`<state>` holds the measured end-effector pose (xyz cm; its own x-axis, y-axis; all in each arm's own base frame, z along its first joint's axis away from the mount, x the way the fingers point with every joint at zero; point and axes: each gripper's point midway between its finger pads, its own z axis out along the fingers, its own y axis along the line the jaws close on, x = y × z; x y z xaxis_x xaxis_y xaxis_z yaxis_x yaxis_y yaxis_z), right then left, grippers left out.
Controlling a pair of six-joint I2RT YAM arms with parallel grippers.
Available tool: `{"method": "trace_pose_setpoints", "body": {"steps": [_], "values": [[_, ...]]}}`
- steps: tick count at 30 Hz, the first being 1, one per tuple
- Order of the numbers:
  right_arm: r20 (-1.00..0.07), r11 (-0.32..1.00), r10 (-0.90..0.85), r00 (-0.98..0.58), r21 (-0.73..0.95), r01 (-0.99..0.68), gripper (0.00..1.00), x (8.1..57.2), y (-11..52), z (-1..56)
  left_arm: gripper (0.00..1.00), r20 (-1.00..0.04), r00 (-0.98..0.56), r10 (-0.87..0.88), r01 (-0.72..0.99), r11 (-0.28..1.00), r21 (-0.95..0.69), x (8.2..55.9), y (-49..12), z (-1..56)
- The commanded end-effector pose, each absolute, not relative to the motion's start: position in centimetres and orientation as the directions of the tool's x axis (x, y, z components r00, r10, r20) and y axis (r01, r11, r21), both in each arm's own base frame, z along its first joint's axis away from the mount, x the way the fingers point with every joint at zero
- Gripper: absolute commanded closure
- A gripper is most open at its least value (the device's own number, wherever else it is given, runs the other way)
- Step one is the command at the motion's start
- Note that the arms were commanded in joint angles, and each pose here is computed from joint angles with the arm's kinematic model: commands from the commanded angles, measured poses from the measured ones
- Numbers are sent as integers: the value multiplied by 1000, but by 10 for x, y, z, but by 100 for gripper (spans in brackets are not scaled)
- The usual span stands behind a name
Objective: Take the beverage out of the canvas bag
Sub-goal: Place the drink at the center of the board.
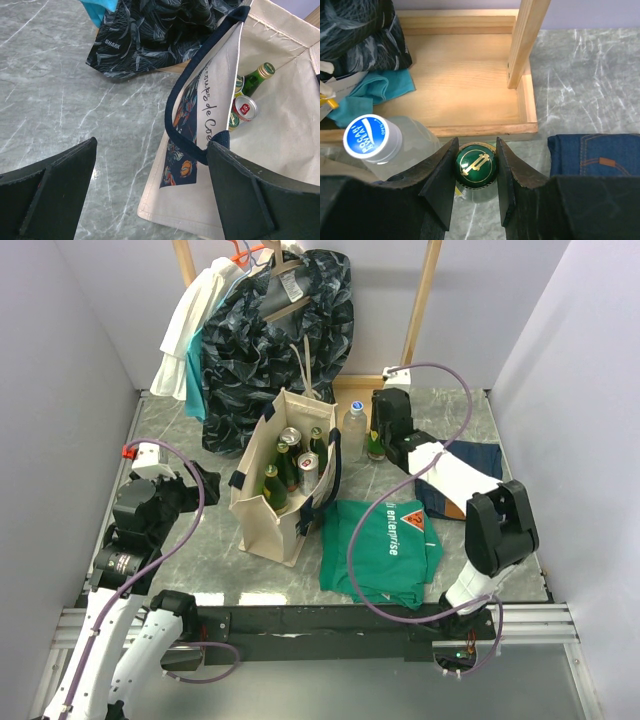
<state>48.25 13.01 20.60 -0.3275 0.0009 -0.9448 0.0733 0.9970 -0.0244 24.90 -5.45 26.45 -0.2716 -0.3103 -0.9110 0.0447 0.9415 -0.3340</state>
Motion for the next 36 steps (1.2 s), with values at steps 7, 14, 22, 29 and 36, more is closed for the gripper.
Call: {"method": "trace_pose_setpoints", "body": {"steps": [7,14,22,29,36], "values": [[-987,983,121,-108,103,154,100,509,126,262,4,-916,-235,-324,38,939,-342,251,-52,276],[-988,979,123,-90,106,172,100,511,123,263,3,-917,-232,-325,36,939,-342,251,-51,276],[-986,976,140,-90,122,181,100,514,122,255,3,-917,-229,-325,32,939,-341,251,-50,277],[-982,975,166,-91,149,165,100,518,128,249,2,-920,-220,-326,28,940,-340,251,-49,279],[-979,975,176,-99,160,157,100,523,132,242,3,-918,-232,-321,29,941,-336,253,-49,276]]}}
